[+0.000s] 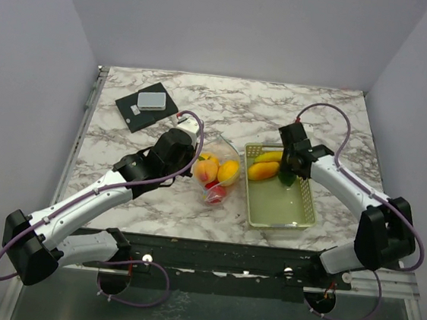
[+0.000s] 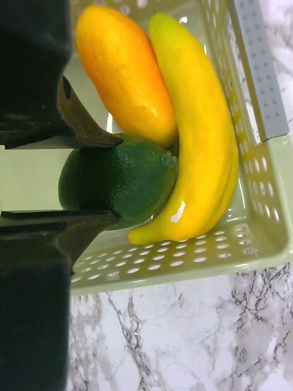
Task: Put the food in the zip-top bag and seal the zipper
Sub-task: Pick up the fake fruit from the bin, then place the fake fruit in the zipper food storage bag, then pick up the fake fruit from the bin.
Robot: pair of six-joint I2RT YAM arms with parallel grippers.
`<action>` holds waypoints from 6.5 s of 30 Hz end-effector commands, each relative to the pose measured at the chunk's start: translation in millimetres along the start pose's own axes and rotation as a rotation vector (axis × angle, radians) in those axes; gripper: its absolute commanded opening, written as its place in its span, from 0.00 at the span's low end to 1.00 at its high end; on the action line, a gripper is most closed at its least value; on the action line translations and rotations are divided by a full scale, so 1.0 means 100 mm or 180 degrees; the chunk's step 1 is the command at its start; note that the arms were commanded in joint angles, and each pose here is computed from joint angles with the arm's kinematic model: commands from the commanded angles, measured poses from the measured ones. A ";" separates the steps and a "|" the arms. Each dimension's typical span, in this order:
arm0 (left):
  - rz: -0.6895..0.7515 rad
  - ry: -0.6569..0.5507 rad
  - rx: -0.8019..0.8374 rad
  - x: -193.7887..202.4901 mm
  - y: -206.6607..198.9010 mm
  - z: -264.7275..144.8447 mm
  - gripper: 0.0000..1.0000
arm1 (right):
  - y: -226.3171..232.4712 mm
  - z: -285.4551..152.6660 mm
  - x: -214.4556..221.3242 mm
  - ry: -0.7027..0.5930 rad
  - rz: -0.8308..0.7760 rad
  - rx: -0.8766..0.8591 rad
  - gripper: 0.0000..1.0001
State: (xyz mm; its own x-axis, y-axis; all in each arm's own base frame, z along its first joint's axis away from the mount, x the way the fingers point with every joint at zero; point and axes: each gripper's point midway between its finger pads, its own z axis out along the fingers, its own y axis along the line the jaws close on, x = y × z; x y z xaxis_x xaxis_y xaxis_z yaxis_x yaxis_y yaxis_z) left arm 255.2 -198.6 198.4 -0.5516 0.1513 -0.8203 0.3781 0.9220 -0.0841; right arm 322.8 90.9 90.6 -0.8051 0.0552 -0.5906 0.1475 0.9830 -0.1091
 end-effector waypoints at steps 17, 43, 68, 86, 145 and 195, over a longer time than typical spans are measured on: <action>0.0009 0.0015 -0.0047 0.03 0.04 0.02 0.00 | 0.46 -1.64 -0.74 -0.0879 0.0322 -0.1639 0.07; 0.0008 0.0028 -0.0014 0.04 0.02 0.02 0.00 | 1.79 -2.71 -0.54 -0.1210 -0.0427 -0.2825 0.08; 0.0004 -0.0006 0.0014 0.01 0.01 -0.01 0.00 | 2.13 -1.89 0.07 -0.0679 -0.1130 -0.2119 0.09; -0.0001 -0.0030 0.0047 0.00 0.00 -0.02 0.00 | 2.06 -2.11 0.25 -0.0626 -0.1322 -0.2200 0.73; 0.0003 -0.0012 0.0027 0.02 0.00 0.00 0.00 | 0.57 -0.85 -0.04 -0.0442 0.0818 -0.0593 0.77; 0.0008 -0.0043 0.0016 0.00 0.02 -0.02 0.00 | 0.81 0.21 0.29 0.0246 0.3057 -0.0335 0.66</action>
State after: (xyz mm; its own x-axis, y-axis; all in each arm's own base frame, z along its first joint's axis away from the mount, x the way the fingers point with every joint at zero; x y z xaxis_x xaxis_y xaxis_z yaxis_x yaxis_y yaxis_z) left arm 254.7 -198.3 199.2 -0.5499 0.1500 -0.8217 0.3793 0.9213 -0.0856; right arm 323.3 168.6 58.9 -0.4200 0.8332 -0.3597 0.6916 0.5505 0.4675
